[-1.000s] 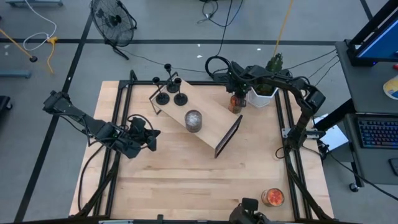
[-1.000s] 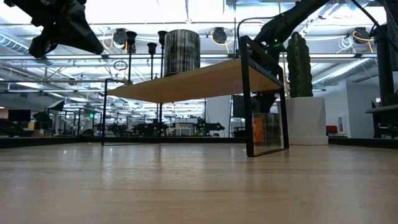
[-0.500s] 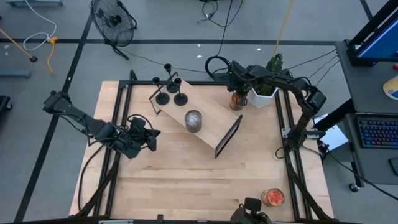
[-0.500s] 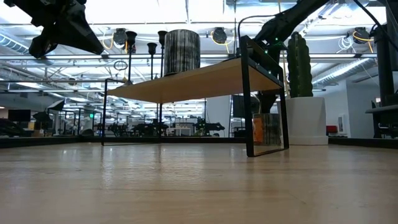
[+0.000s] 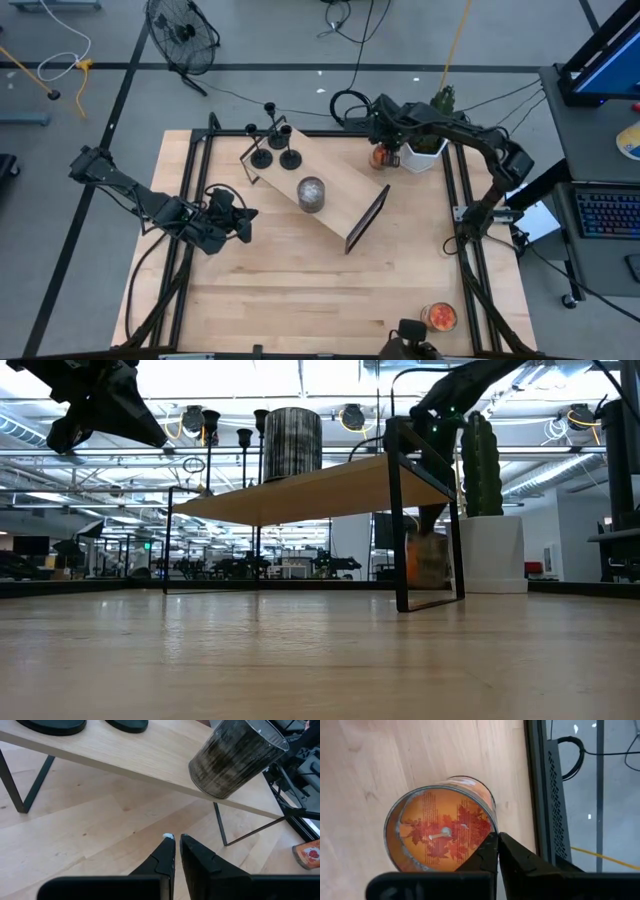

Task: Pick & Place candle stick holders
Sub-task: Put the top orange scented candle aligned with the brown scented candle on the shelf

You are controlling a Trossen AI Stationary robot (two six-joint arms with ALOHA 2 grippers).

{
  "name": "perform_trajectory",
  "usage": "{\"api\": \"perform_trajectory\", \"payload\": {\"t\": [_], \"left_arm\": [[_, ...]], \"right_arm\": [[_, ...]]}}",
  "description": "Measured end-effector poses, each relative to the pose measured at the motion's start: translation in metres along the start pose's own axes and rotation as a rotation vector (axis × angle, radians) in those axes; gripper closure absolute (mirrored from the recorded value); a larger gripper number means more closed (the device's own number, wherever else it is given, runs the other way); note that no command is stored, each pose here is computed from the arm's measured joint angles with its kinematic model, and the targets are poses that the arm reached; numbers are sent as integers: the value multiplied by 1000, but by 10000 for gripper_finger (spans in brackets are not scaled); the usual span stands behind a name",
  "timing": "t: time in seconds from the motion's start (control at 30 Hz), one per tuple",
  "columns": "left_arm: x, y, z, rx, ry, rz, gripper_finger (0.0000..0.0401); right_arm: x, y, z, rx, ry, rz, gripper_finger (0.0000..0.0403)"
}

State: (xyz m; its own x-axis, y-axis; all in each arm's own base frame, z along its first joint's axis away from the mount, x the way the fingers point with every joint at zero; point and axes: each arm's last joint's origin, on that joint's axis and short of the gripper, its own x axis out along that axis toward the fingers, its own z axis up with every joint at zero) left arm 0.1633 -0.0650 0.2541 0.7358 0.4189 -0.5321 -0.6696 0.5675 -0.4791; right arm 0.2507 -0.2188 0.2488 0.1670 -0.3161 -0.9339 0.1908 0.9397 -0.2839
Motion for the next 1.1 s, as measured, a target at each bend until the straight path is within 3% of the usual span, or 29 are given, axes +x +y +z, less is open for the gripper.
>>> {"api": "perform_trajectory", "payload": {"t": [0.63,1.1], "left_arm": [[0,0,0,-3,-2,0,368],[0,0,0,-4,-1,0,368]], "right_arm": [[-45,-1,-9,47,-113,-64,403],[-123,-17,-3,90,-226,-109,403]]}}
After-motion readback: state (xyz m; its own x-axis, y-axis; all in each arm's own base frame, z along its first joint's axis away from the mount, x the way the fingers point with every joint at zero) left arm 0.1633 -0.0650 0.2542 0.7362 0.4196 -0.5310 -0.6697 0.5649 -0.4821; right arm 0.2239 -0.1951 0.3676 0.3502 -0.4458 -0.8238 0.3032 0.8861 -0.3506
